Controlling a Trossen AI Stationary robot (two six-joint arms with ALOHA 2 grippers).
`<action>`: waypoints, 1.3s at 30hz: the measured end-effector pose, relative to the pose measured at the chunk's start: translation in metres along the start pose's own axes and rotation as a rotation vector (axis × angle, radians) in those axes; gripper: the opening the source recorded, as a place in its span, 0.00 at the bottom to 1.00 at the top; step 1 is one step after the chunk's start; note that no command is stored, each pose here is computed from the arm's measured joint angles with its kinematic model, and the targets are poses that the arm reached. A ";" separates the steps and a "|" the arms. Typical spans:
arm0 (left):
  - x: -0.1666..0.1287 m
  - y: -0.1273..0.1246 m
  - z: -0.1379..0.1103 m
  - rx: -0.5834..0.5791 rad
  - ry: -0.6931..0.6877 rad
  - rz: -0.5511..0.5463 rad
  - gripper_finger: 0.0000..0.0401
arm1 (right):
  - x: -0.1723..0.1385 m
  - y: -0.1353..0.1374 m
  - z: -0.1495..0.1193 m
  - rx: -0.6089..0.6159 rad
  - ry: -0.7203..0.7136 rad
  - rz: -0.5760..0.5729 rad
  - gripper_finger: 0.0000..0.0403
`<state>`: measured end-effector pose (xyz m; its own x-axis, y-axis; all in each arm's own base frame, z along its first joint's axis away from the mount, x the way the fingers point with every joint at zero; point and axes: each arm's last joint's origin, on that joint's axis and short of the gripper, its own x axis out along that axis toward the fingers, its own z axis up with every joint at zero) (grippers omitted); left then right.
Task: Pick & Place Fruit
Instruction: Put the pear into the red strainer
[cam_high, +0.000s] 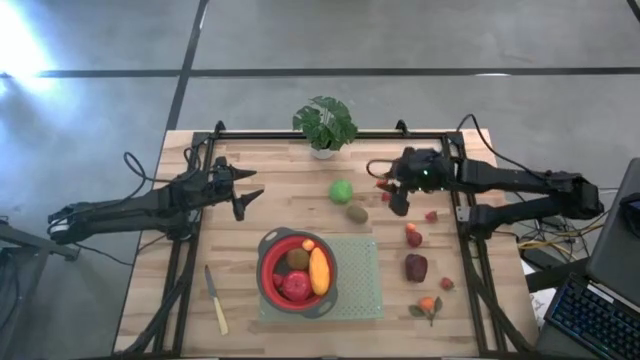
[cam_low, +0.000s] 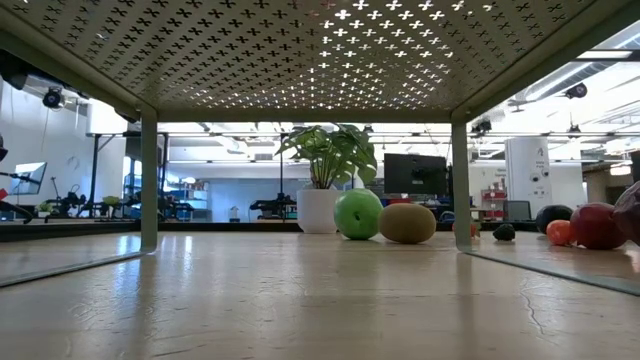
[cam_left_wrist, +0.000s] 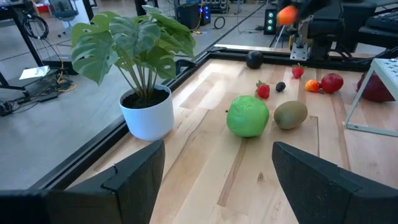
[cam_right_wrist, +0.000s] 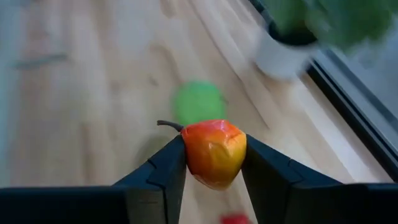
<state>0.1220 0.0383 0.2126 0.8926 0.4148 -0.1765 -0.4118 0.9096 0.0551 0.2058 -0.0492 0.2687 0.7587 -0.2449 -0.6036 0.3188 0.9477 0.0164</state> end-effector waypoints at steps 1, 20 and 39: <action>0.000 0.000 0.000 0.000 0.000 0.000 0.75 | -0.001 0.006 0.002 -0.015 -0.025 0.024 0.34; 0.000 0.000 0.000 0.000 0.000 0.000 0.75 | -0.011 0.096 0.046 -0.228 -0.208 0.326 0.33; 0.000 0.000 0.000 0.000 0.002 0.000 0.75 | 0.031 0.177 0.079 -0.453 -0.075 0.415 0.31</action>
<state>0.1220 0.0383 0.2125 0.8924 0.4146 -0.1781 -0.4116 0.9097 0.0554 0.3308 0.0945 0.3159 0.8109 0.1643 -0.5617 -0.2713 0.9559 -0.1120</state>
